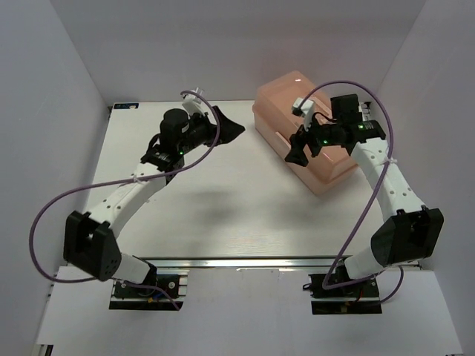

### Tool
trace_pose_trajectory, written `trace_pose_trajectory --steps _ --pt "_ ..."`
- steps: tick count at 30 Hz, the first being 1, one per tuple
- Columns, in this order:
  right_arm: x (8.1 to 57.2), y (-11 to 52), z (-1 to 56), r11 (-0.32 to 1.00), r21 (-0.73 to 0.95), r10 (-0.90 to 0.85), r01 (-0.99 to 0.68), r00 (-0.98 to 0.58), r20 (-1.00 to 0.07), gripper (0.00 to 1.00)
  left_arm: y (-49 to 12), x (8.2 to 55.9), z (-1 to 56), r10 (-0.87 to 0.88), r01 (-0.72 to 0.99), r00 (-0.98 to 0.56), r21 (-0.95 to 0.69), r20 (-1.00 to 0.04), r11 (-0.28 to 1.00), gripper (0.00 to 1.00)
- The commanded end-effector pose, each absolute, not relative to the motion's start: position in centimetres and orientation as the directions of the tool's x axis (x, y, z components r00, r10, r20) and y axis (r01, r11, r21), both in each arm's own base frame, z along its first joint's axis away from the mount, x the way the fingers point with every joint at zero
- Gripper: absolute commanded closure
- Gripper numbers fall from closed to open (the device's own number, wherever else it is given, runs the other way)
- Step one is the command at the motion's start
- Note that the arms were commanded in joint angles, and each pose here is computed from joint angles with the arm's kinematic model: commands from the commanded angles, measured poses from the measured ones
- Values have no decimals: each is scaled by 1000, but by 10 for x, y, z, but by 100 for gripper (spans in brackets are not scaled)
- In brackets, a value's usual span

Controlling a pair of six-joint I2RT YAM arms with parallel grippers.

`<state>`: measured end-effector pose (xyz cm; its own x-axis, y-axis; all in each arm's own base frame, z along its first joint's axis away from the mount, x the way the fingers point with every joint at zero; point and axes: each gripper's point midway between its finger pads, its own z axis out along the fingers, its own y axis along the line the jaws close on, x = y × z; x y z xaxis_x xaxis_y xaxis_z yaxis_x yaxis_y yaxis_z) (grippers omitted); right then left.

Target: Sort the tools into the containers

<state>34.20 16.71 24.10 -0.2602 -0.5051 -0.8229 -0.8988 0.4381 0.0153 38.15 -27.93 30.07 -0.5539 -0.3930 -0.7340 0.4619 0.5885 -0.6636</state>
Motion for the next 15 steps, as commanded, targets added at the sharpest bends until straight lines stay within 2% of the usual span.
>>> trace_pose_trajectory --steps 1,2,3,8,12,15 --pt "334 197 290 519 76 -369 -851 -303 -879 11 -252 364 306 -364 436 -492 -586 -790 683 11" --pt "333 199 293 551 93 -343 -830 -326 -881 11 -245 363 310 -374 425 -468 -575 -801 700 3" --pt "339 196 293 632 130 -298 -764 -395 -869 11 -239 355 324 -389 435 -437 -569 -811 698 2" --pt "349 196 294 728 193 -229 -658 -498 -837 11 -220 339 337 -397 427 -382 -541 -834 725 2" --pt "357 195 302 741 185 -212 -646 -486 -848 11 -215 330 342 -391 427 -375 -531 -840 732 2" --pt "366 194 314 750 140 -191 -646 -414 -890 10 -212 327 341 -384 424 -376 -525 -843 738 2"
